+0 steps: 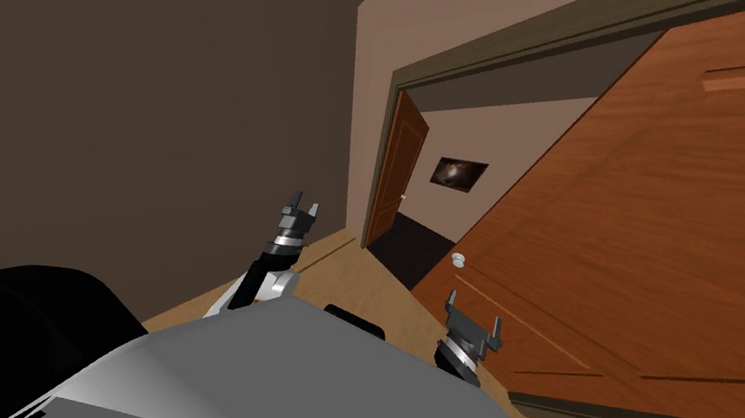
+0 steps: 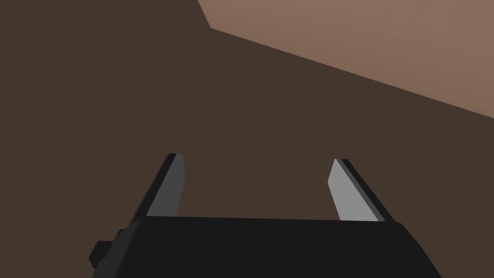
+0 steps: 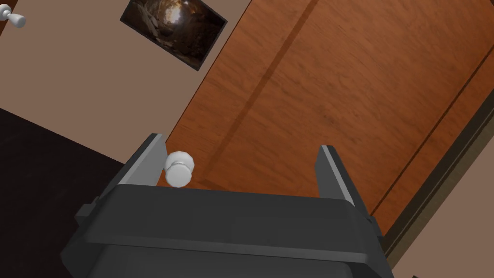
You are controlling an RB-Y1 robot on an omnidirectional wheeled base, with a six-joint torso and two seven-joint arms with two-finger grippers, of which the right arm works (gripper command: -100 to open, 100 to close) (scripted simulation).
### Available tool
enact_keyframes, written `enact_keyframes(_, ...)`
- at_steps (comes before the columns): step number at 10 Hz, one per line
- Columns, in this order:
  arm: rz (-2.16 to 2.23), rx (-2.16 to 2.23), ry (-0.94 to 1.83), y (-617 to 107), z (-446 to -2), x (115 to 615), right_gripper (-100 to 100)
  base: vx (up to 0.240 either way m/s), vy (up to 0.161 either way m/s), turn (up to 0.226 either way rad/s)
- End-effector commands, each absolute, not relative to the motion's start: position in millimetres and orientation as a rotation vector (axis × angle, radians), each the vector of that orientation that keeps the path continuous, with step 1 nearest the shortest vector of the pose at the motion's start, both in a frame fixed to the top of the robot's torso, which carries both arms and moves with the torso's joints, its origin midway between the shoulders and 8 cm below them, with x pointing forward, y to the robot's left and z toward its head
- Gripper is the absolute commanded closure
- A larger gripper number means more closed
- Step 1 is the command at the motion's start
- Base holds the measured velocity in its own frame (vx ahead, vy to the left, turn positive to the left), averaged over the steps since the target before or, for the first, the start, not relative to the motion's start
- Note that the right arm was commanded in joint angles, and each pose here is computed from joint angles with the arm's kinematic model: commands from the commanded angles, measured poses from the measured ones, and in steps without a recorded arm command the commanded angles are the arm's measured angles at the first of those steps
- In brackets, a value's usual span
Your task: Push the door open
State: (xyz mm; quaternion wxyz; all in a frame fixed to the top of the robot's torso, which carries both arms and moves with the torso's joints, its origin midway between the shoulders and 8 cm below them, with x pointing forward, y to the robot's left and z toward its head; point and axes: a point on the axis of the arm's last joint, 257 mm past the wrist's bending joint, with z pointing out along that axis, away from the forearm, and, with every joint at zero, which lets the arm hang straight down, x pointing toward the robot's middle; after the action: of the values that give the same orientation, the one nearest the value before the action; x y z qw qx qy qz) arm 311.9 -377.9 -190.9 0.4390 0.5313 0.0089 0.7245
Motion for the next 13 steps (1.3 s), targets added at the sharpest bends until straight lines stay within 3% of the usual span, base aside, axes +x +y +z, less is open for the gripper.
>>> enact_keyframes(1, 1.804, 1.359, -0.036, -387, -205, 303, -100, 0.079, -0.125, 0.300)
enact_keyframes(10, 1.782, 1.500, -0.314, -417, -272, 266, -100, 0.052, -0.100, 0.195)
enact_keyframes(13, 1.754, 1.545, -0.449, -428, -301, 245, -100, 0.048, -0.139, 0.279)
